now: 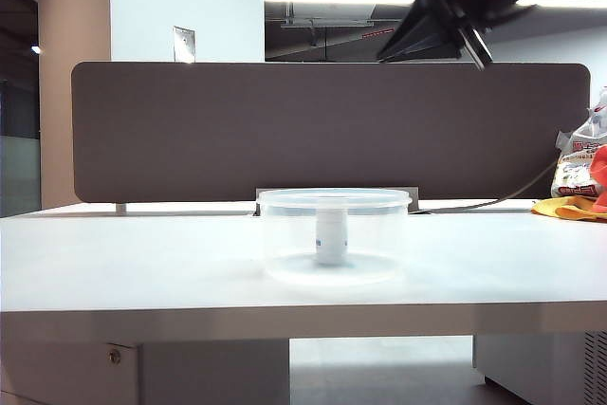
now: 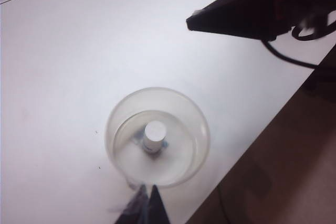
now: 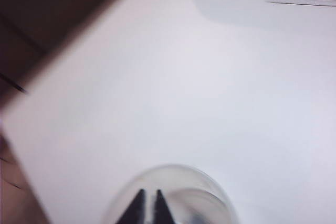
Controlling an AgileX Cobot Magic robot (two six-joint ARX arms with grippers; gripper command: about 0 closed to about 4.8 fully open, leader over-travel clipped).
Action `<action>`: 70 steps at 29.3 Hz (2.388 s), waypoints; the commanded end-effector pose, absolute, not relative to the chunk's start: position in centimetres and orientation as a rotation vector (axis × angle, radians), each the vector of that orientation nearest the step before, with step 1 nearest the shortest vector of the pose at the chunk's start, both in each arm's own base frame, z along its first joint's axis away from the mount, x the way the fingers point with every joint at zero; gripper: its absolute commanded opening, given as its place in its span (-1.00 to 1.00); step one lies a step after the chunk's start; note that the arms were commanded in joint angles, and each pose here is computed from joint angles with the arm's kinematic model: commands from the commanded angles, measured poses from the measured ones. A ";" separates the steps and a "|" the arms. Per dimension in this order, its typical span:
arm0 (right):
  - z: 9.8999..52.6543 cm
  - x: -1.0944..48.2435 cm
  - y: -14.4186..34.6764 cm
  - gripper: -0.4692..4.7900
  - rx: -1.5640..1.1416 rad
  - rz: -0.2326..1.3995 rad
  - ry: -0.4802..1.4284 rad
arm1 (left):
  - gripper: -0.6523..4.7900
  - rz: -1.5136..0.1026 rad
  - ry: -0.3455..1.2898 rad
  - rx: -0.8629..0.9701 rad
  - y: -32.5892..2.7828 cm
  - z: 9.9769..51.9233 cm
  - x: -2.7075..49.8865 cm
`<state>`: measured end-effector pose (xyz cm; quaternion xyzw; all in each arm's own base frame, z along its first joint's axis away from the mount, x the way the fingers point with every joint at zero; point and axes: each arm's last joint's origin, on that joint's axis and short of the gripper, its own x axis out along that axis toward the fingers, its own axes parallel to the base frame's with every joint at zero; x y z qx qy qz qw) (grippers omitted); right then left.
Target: Remove the lid of the round box, pick up the small white medicine bottle inside, and place it on the table.
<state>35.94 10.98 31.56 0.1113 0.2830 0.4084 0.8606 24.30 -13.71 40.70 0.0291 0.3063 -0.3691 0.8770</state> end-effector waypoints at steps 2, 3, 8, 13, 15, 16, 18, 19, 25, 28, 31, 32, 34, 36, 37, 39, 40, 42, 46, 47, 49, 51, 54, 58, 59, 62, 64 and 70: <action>32.4 34.4 14.2 -0.40 -0.053 0.749 0.622 | -0.76 -0.780 0.649 0.063 -13.7 40.8 24.1; 32.4 34.1 14.8 -0.33 -0.086 0.730 0.620 | -0.75 -0.780 0.653 0.064 -13.7 40.8 24.1; 32.0 33.2 17.2 -0.01 -0.169 0.671 0.632 | -0.66 -0.782 0.668 0.090 -13.6 40.5 24.1; 31.6 32.9 16.9 -0.01 -0.191 0.620 0.686 | -0.66 -0.781 0.685 0.105 -14.1 39.7 25.1; 31.4 32.9 16.7 0.02 -0.205 0.590 0.706 | -0.66 -0.777 0.706 0.107 -14.5 39.0 25.8; 31.3 32.8 16.6 0.14 -0.214 0.573 0.721 | -0.66 -0.776 0.720 0.108 -14.8 38.5 26.3; 31.1 32.6 16.5 0.34 -0.225 0.558 0.757 | -0.65 -0.775 0.746 0.109 -15.3 37.5 27.3; 31.0 32.6 16.4 0.37 -0.233 0.545 0.772 | -0.63 -0.781 0.767 0.107 -15.7 36.8 28.0; 30.5 32.5 14.9 0.59 -0.252 0.471 0.860 | -0.43 -0.822 0.922 0.055 -17.5 32.4 31.0; 30.5 32.6 13.9 0.59 -0.239 0.448 0.882 | -0.43 -0.839 0.966 0.019 -18.2 30.7 32.1; 30.8 32.8 12.8 0.59 -0.219 0.423 0.891 | 0.06 -0.826 0.992 -0.014 -18.7 29.4 32.9; 30.9 32.7 12.5 0.58 -0.216 0.415 0.891 | 0.40 -0.818 0.996 -0.029 -18.9 29.2 33.2; 31.2 32.8 11.7 0.58 -0.200 0.401 0.886 | 0.95 -0.819 0.996 -0.050 -19.3 28.7 33.5; 31.5 32.8 11.0 0.58 -0.180 0.396 0.883 | 0.95 -0.831 0.978 -0.056 -19.6 28.5 33.8; 31.7 32.7 10.8 0.58 -0.176 0.392 0.881 | 0.95 -0.836 0.968 -0.057 -19.7 28.5 33.9; 31.8 32.7 10.3 0.58 -0.171 0.379 0.881 | 0.90 -0.848 0.945 -0.048 -20.4 28.6 33.8; 31.8 32.7 10.2 0.58 -0.170 0.375 0.883 | 0.84 -0.846 0.937 -0.041 -20.6 28.8 33.9; 31.7 32.7 10.1 0.58 -0.173 0.369 0.890 | 0.79 -0.842 0.930 -0.022 -21.4 29.1 34.0; 31.7 32.6 10.1 0.58 -0.175 0.368 0.897 | 0.79 -0.828 0.955 0.044 -23.0 29.9 34.6; 31.7 32.6 10.1 0.58 -0.176 0.366 0.899 | 0.79 -0.822 0.966 0.069 -23.4 30.0 34.6; 31.6 32.6 10.1 0.58 -0.179 0.361 0.905 | 0.78 -0.789 0.988 0.123 -23.7 29.9 34.8; 31.6 32.5 9.9 0.58 -0.189 0.344 0.915 | 0.78 -0.766 1.006 0.163 -24.1 29.7 34.9; 31.5 32.5 9.5 0.58 -0.193 0.328 0.929 | 0.73 -0.758 1.018 0.168 -24.2 29.4 35.1; 31.5 32.6 9.4 0.58 -0.196 0.319 0.932 | 0.69 -0.756 1.033 0.171 -24.2 29.3 35.0; 31.5 32.6 9.4 0.58 -0.196 0.319 0.932 | 0.69 -0.757 1.033 0.171 -24.2 29.2 35.0; 31.5 32.5 9.5 0.58 -0.191 0.324 0.934 | 0.68 -0.764 1.034 0.176 -24.5 29.2 34.9; 31.6 32.3 9.5 0.57 -0.161 0.364 0.940 | 0.67 -0.765 1.038 0.180 -24.6 29.0 34.9; 33.6 30.6 9.3 0.08 -0.106 0.441 0.900 | 0.57 -0.773 1.068 0.196 -25.2 27.9 35.0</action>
